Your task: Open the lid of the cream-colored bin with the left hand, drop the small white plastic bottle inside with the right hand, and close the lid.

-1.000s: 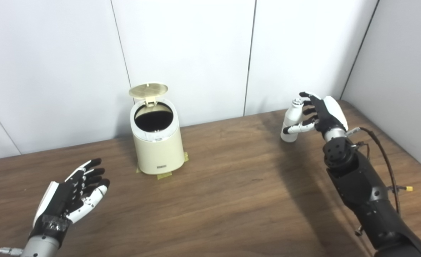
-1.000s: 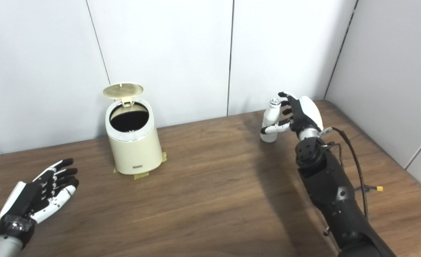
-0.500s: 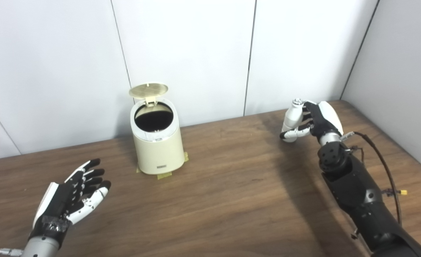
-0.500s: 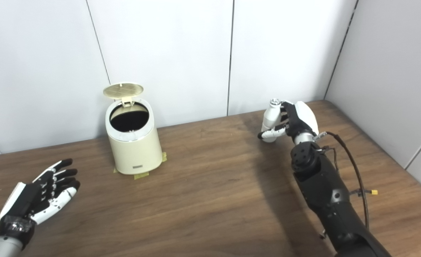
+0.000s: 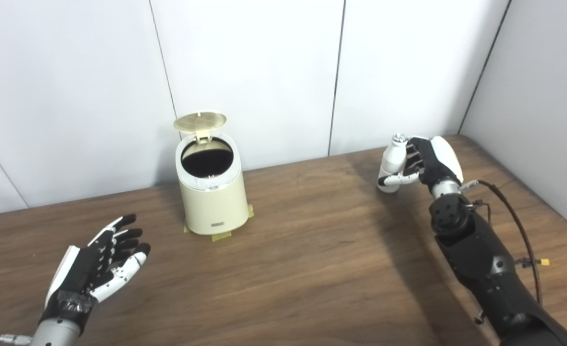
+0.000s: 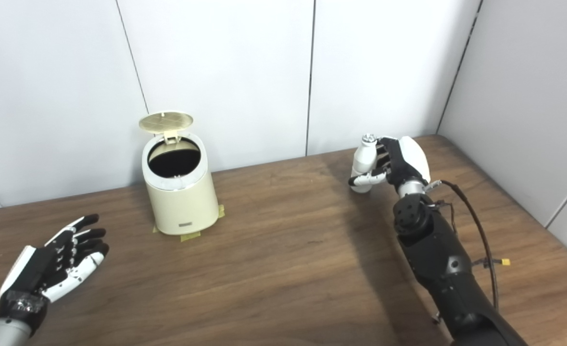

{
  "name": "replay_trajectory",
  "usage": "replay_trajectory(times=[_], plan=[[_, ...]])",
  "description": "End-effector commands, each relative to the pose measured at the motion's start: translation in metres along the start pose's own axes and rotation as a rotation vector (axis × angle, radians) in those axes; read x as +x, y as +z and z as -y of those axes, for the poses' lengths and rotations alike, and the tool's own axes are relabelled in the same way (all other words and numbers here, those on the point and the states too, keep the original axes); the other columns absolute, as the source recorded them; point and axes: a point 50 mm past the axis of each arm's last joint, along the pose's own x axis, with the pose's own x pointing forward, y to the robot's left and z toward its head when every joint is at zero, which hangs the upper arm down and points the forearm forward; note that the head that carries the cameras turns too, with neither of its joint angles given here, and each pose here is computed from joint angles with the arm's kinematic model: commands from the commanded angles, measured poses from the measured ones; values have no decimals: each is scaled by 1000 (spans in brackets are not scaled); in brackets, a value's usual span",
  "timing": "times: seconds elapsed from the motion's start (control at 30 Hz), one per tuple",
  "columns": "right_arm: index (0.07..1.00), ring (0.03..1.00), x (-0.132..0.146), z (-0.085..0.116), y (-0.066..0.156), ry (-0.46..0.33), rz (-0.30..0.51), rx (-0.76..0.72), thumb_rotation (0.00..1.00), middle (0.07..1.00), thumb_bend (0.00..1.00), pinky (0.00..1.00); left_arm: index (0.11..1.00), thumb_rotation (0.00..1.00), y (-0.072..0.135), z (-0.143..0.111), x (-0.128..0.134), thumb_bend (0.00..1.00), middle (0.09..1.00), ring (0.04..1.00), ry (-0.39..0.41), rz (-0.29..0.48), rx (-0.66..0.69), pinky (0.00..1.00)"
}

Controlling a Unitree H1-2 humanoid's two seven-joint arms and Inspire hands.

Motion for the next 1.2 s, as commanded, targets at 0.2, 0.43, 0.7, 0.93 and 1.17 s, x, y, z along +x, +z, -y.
replay_trajectory(times=[0.2,0.43,0.7,0.93,1.17], plan=[[493,437,15,24,23,-128,111,59,0,493,520,426,925,372,14,-7,3,461,833,816,21,76,32,786],[500,423,14,26,25,-124,104,64,0,497,519,407,921,333,13,-4,3,469,830,807,22,72,24,769],[506,418,1,29,48,-138,221,76,0,491,518,400,916,328,12,-2,3,466,827,800,19,75,29,751],[485,436,-19,33,103,-144,374,118,0,500,520,423,917,352,10,0,2,483,831,807,16,73,12,771],[488,445,-35,33,150,-120,473,170,0,492,521,447,908,361,12,5,2,473,823,790,19,72,19,732]])
